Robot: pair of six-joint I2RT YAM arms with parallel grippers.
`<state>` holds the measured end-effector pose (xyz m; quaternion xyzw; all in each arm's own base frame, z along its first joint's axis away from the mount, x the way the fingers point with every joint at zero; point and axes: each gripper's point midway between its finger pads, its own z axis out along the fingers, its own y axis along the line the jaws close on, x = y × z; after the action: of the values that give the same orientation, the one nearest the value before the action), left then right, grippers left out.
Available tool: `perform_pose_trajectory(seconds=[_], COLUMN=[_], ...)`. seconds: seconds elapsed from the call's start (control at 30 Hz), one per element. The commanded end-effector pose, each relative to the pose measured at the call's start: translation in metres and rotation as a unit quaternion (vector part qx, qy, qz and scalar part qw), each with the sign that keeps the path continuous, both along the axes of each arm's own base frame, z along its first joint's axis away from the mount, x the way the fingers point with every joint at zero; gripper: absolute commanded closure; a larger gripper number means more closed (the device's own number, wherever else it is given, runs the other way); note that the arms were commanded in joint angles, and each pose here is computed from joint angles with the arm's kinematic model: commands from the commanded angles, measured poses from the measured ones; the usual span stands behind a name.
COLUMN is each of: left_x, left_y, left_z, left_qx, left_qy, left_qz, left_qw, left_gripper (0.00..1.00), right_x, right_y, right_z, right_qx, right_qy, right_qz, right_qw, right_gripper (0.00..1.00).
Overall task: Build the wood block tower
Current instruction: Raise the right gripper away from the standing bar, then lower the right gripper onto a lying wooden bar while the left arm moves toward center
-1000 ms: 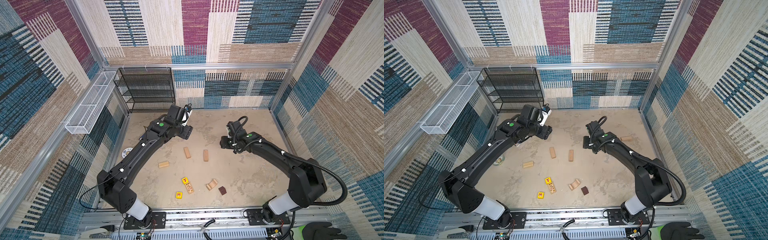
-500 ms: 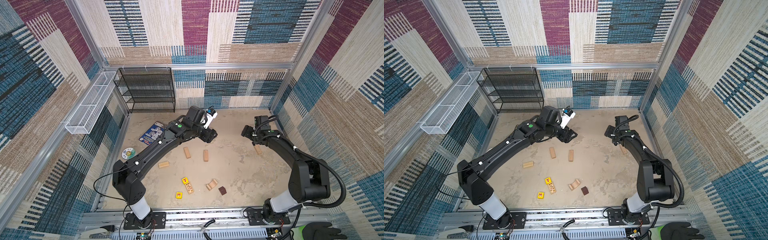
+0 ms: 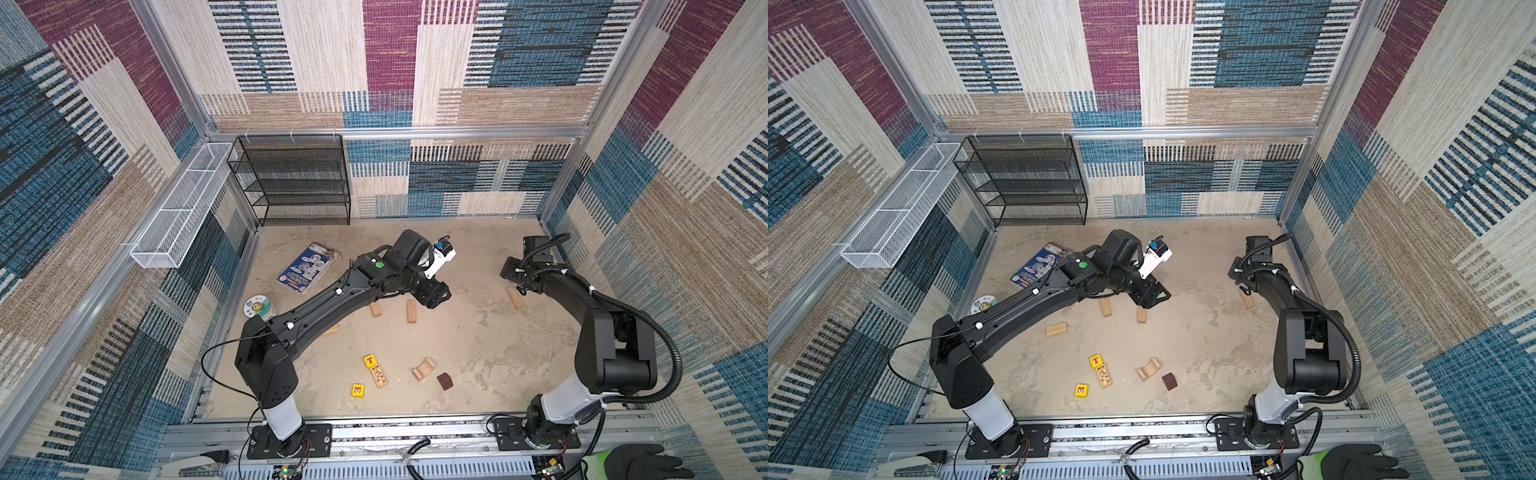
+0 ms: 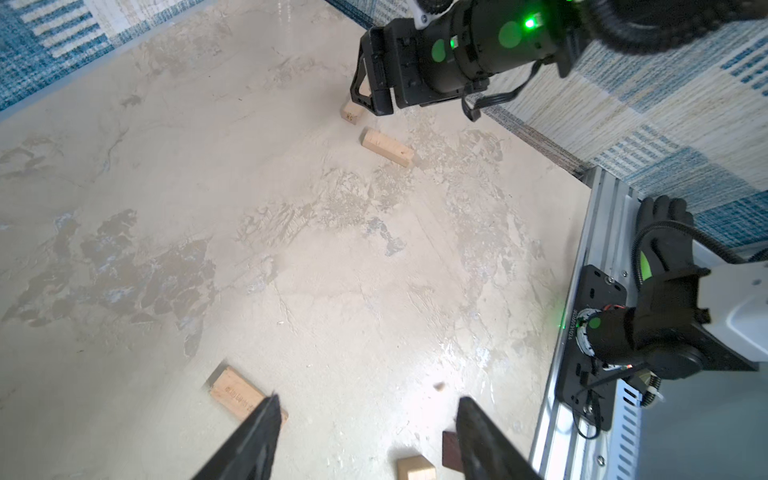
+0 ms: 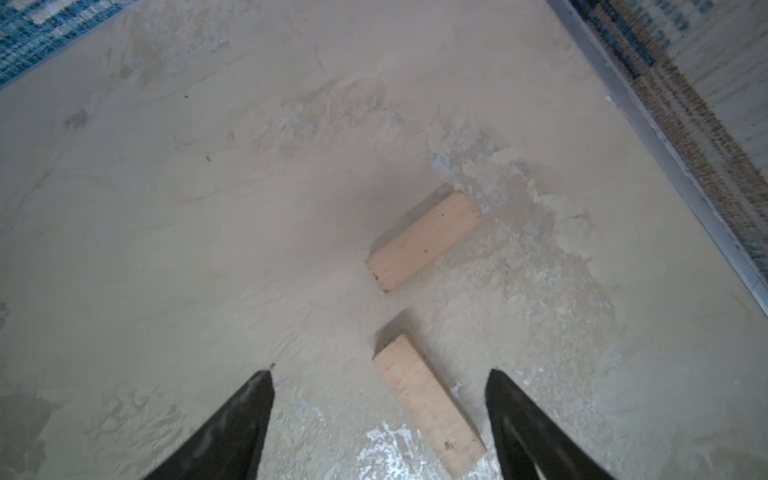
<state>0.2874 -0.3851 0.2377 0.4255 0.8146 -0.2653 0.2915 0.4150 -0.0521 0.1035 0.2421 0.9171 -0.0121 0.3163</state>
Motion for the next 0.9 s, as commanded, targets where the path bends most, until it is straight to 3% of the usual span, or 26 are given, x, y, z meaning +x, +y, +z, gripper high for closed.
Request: perform_pose_trajectory(seconds=[0.0,0.4,0.6,0.87], left_x=[-0.007,-0.018,-0.011,-0.005], left_y=[0.000,-0.001,0.000,-0.004], left_z=[-0.001,-0.009,-0.013,-0.024], left_qx=[0.021,0.080,0.096,0.103], left_qy=[-0.019,-0.070,-0.075,-0.062], left_qz=[-0.021,-0.030,-0.006,0.012], left_qw=[0.999,0.994,0.992,0.993], left_gripper=[0.28,0.28,0.28,0.27], right_x=[0.007,0.004,0.010,0.037], right_y=[0.004,0.002,0.000,-0.011], right_z=[0.000,-0.018,-0.025,-0.009], right_qx=[0.021,0.029,0.025,-0.046], right_qy=[-0.008,0.014,0.016,-0.015], right_qz=[-0.004,-0.013,-0.011,0.047], right_qw=[1.000,0.999,0.999,0.998], right_gripper=[0.17,0.17,0.17,0.18])
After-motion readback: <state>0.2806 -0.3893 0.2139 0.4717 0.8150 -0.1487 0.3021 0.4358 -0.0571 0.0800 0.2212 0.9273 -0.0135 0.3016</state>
